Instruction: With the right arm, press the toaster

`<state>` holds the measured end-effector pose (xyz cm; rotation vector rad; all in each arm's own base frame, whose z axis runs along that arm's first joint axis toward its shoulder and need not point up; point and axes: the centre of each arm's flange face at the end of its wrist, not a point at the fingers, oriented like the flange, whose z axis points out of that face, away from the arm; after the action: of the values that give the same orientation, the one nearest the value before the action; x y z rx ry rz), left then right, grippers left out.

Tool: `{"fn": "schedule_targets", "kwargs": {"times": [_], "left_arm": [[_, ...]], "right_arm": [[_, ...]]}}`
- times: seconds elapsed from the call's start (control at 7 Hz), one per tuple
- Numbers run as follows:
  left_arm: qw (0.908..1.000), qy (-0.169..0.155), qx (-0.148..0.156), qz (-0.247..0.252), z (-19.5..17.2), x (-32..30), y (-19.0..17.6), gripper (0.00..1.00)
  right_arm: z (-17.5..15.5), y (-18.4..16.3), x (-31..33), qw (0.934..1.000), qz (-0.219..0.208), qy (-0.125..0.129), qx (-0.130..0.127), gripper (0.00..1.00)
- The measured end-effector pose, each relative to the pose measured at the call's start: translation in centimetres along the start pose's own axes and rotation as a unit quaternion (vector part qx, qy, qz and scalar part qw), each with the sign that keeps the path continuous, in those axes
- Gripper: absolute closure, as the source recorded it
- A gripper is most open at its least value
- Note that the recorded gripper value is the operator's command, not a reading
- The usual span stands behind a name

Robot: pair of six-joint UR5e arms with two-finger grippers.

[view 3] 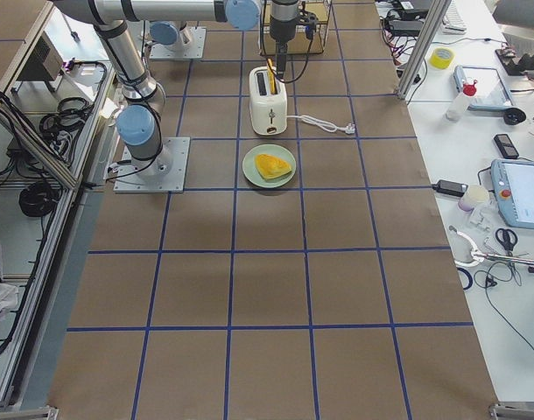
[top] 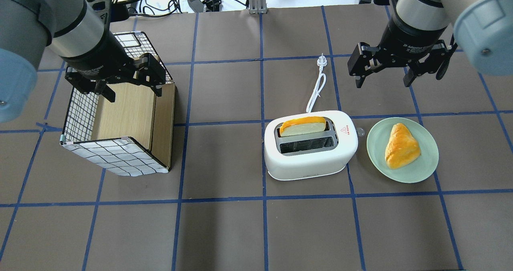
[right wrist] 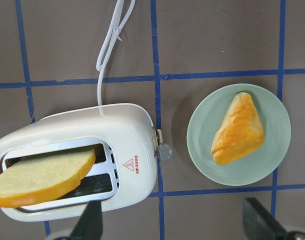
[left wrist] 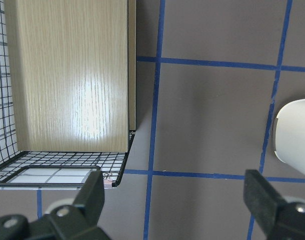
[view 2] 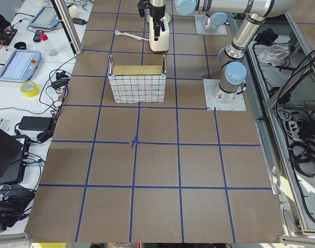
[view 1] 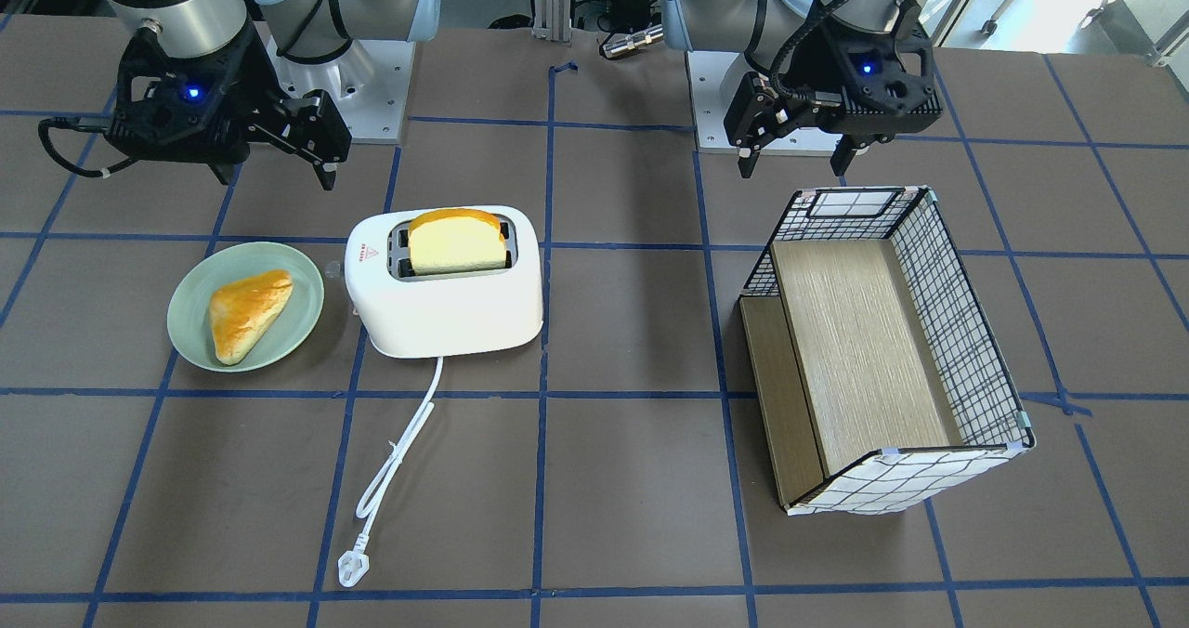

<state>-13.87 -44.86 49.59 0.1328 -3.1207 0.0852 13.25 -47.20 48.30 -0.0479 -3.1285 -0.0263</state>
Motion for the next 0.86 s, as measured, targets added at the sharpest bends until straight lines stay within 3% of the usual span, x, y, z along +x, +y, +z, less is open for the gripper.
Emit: {"fn": "schedule_targets", "kwargs": {"times": [0.86], "left_arm": [[1.0,0.0,0.0,0.0,0.04,0.0,0.01,0.0]], "right_arm": [[0.53,-0.08,0.2,1.0,0.003,0.007,-0.006,0.0]]}}
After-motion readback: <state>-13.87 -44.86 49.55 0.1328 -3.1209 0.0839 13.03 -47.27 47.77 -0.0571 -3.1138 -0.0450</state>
